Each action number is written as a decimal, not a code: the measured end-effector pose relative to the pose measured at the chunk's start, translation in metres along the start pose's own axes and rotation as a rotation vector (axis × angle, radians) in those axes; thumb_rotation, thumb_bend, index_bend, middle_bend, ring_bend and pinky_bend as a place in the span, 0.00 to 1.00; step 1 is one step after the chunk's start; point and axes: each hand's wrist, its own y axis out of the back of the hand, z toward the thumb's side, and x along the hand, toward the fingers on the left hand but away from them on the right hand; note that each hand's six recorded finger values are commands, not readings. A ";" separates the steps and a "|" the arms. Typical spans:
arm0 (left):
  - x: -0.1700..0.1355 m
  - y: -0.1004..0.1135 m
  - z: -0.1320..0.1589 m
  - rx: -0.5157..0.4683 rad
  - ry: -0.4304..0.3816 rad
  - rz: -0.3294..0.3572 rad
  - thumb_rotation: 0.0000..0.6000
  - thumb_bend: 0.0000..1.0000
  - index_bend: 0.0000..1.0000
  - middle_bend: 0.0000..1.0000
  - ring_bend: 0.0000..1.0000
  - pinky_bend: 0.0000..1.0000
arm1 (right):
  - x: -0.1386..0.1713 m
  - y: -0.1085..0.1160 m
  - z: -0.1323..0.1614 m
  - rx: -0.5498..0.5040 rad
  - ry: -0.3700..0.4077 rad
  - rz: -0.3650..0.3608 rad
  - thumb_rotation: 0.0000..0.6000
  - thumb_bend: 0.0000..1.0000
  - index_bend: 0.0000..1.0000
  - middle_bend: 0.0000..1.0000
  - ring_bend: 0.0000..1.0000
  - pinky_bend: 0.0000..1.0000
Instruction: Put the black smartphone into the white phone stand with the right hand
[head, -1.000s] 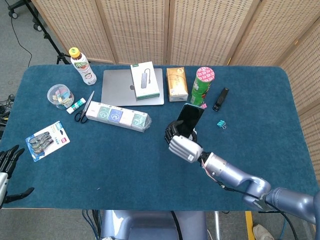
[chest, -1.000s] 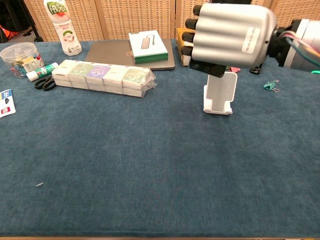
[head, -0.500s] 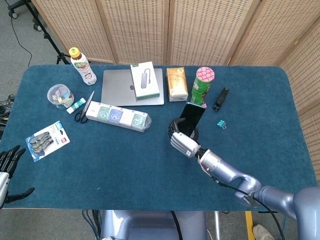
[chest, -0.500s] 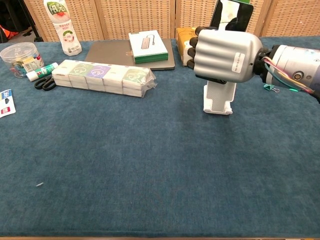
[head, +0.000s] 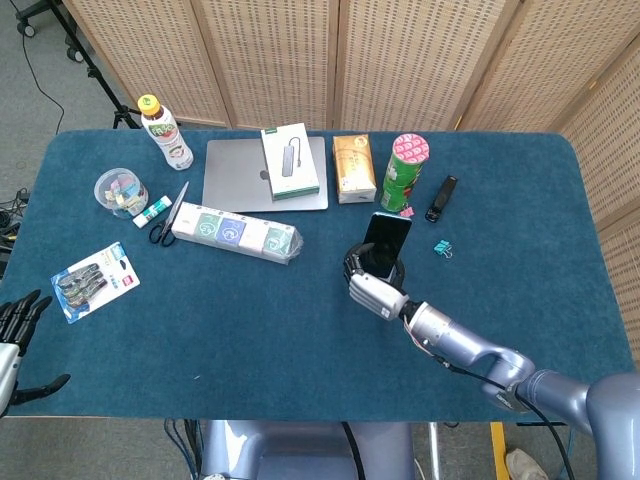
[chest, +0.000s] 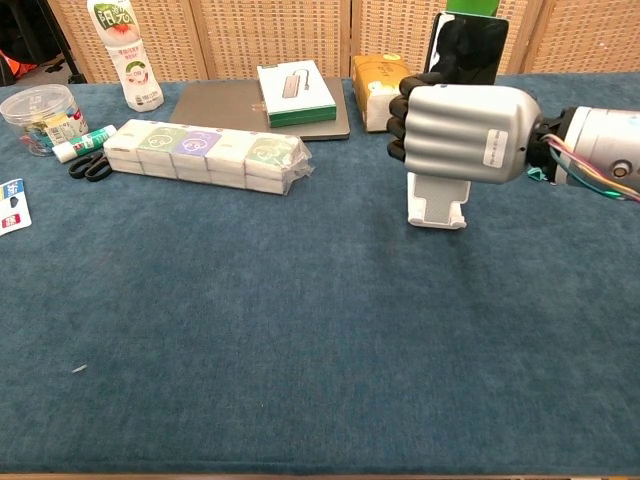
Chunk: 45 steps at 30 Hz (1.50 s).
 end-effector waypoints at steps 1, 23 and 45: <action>0.000 0.000 0.000 -0.001 0.000 0.000 1.00 0.00 0.00 0.00 0.00 0.00 | 0.001 0.000 0.001 0.003 0.005 -0.004 1.00 0.00 0.63 0.49 0.37 0.46; 0.000 0.000 0.000 -0.005 -0.001 -0.002 1.00 0.00 0.00 0.00 0.00 0.00 | 0.000 0.012 0.027 0.009 0.034 -0.038 1.00 0.00 0.62 0.43 0.30 0.40; 0.000 0.000 -0.001 -0.007 0.001 -0.003 1.00 0.00 0.00 0.00 0.00 0.00 | 0.003 0.009 0.039 -0.003 0.065 -0.024 1.00 0.00 0.60 0.37 0.25 0.38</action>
